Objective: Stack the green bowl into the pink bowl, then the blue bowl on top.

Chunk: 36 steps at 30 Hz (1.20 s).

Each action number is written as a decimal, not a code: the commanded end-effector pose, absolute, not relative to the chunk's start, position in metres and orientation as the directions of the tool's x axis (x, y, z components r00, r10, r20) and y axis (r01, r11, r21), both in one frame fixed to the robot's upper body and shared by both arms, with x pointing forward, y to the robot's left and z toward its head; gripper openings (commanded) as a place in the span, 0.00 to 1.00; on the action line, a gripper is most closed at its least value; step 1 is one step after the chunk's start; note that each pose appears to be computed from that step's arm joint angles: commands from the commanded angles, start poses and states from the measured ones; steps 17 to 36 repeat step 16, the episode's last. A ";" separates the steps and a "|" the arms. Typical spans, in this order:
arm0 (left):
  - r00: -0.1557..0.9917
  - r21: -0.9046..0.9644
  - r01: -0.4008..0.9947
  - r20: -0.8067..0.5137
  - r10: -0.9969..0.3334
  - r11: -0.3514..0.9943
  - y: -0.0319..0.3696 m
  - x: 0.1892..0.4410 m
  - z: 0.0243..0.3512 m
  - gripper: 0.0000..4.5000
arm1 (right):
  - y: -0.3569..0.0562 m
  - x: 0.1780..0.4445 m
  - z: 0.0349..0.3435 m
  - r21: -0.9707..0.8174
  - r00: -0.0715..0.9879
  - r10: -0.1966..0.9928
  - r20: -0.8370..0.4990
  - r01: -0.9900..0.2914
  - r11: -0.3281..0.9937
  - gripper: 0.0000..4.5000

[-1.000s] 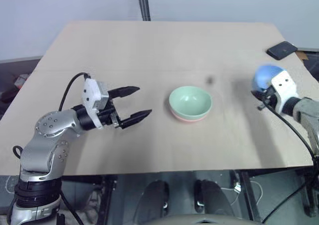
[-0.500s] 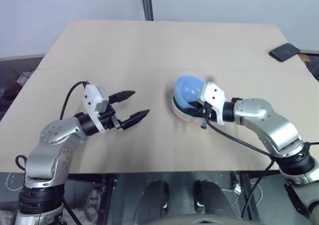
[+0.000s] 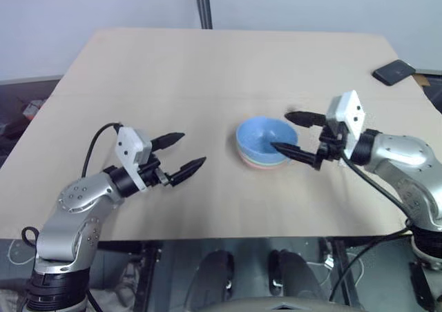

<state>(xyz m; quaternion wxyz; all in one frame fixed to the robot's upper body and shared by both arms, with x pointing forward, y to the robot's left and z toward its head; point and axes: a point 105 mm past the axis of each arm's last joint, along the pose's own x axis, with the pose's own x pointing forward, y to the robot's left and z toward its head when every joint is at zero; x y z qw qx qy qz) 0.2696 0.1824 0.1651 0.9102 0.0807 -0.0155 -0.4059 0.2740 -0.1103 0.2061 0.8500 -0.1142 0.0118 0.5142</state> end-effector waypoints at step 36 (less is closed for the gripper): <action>0.665 0.196 0.744 -0.119 -0.738 0.639 0.202 0.232 0.173 1.00 | -0.229 0.249 0.168 -0.226 0.648 0.696 -0.308 -0.761 0.609 0.99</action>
